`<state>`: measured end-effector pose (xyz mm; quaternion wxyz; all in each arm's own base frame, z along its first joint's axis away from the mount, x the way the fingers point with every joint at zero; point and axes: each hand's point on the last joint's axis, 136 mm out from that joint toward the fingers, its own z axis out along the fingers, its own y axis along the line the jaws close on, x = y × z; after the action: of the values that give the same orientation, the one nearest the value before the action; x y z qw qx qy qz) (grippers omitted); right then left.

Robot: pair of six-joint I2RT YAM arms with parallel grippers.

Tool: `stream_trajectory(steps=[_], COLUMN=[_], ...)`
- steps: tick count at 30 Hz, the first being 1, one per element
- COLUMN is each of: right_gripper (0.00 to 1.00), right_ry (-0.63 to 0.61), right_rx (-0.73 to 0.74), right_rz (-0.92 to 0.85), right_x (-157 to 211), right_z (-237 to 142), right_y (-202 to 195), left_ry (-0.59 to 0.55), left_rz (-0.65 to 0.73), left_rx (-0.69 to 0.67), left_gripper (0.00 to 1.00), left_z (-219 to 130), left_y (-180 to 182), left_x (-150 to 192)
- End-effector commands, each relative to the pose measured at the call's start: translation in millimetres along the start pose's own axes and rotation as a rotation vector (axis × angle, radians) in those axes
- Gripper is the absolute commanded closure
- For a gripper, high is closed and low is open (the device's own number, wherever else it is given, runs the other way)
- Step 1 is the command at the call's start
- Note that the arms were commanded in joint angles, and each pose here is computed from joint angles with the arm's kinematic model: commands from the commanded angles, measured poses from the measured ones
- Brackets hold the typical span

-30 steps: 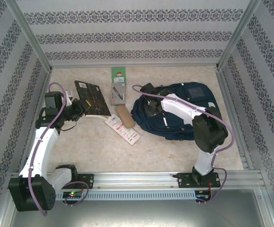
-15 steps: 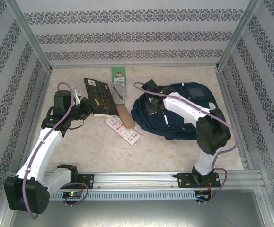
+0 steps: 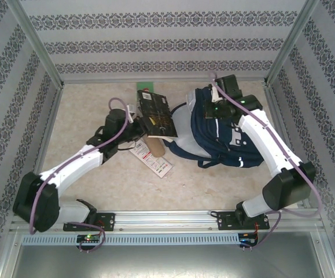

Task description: Pack the student bag

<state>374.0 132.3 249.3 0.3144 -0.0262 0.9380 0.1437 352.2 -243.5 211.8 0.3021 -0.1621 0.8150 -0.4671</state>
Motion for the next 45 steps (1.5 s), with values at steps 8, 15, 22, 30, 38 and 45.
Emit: stream_trajectory(steps=[8, 15, 22, 30, 38, 45], right_gripper=[1.0, 1.0, 1.0, 1.0, 1.0, 1.0], right_ry=[-0.238, -0.241, -0.243, -0.253, -0.255, -0.247], right_rx=[-0.249, -0.249, -0.261, -0.301, -0.309, -0.341], right_rz=[0.058, 0.067, 0.084, 0.101, 0.108, 0.126], right_x=[-62, -64, -65, -70, -68, -69], right_z=[-61, -62, -60, -65, -65, -63], right_y=[11, 10, 7, 12, 12, 16], left_ry=[-0.044, 0.022, 0.042, 0.143, 0.219, 0.25], left_rz=[0.024, 0.036, 0.087, 0.011, 0.032, 0.032], left_rx=[0.365, 0.428, 0.467, 0.451, 0.253, 0.241], left_gripper=[1.0, 1.0, 1.0, 1.0, 1.0, 1.0], left_z=[68, 90, 80, 115, 146, 174], left_y=[-118, -142, -155, -116, -47, -46], left_x=[33, 69, 75, 107, 136, 150])
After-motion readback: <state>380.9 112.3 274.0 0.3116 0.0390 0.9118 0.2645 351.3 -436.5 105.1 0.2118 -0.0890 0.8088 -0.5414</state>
